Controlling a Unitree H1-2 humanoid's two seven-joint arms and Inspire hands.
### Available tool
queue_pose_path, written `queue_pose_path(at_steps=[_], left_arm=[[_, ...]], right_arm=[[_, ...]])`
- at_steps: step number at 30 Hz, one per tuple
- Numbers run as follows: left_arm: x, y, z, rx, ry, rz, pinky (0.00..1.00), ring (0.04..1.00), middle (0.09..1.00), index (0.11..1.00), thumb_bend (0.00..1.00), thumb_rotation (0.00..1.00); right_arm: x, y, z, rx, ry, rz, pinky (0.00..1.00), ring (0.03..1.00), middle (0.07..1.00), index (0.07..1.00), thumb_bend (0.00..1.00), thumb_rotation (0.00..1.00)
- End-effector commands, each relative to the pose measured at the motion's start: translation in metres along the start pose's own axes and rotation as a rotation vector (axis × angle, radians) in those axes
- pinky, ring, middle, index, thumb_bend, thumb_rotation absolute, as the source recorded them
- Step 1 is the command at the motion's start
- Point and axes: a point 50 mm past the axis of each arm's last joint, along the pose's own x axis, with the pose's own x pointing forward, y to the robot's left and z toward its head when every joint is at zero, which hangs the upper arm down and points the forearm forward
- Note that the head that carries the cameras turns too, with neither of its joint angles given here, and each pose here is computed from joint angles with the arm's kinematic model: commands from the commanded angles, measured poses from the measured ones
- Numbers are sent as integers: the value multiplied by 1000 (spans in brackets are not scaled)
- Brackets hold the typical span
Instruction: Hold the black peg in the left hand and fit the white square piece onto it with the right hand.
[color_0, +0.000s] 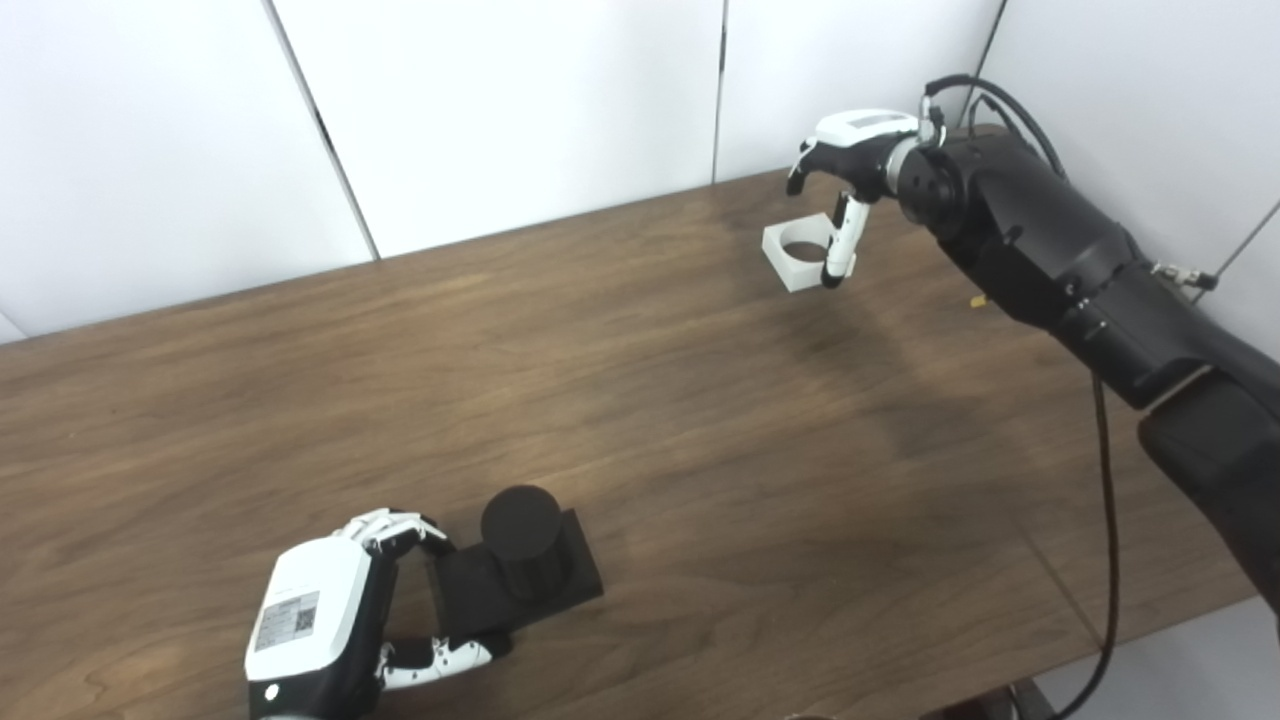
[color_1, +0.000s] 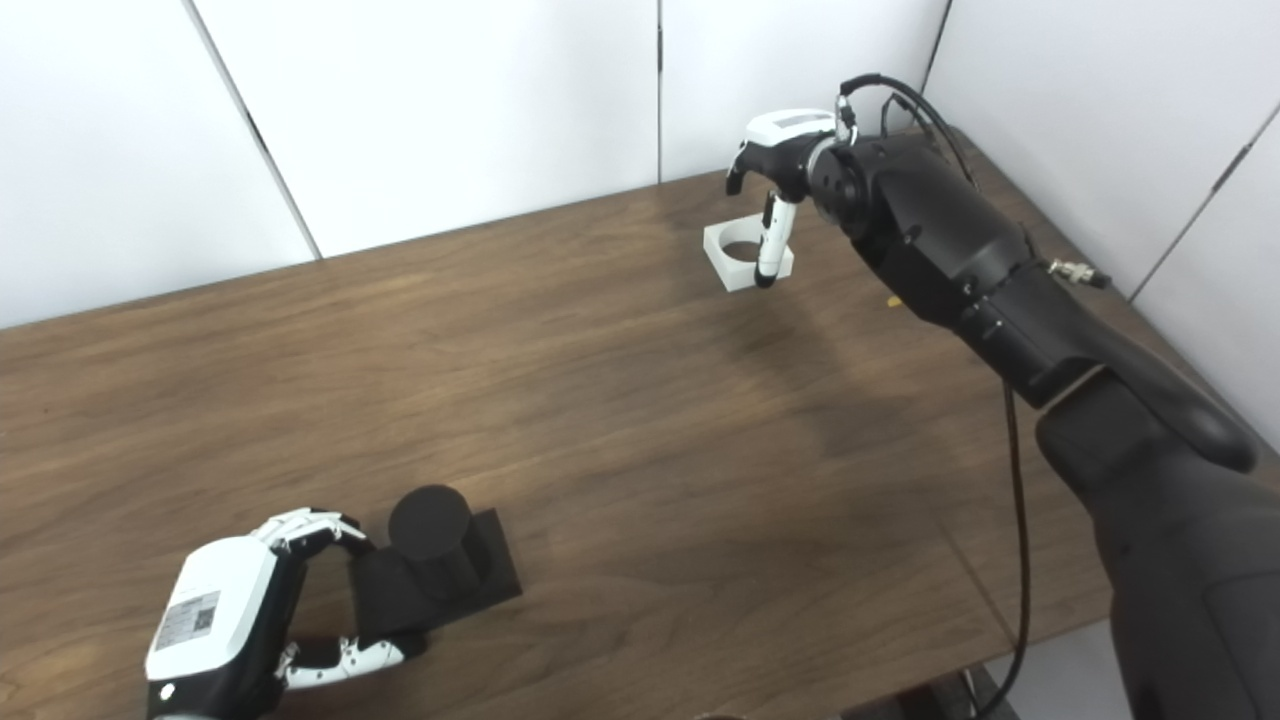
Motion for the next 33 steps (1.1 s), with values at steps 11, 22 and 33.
queue_pose_path(at_steps=[11, 22, 33], left_arm=[[-11, -20, -14, 1, 68, -136, 736, 809, 734, 490, 516, 48], [-12, -17, -12, -7, 67, -129, 727, 808, 734, 490, 516, 47], [-12, -16, -10, 0, 73, -130, 732, 806, 735, 490, 516, 48]], right_arm=[[4, -31, -4, -41, 25, -84, 1000, 1000, 991, 819, 1000, 183], [8, -17, -5, -17, 19, -74, 1000, 1000, 981, 808, 976, 195], [14, 2, -5, -6, 10, -55, 1000, 1000, 971, 820, 970, 214]])
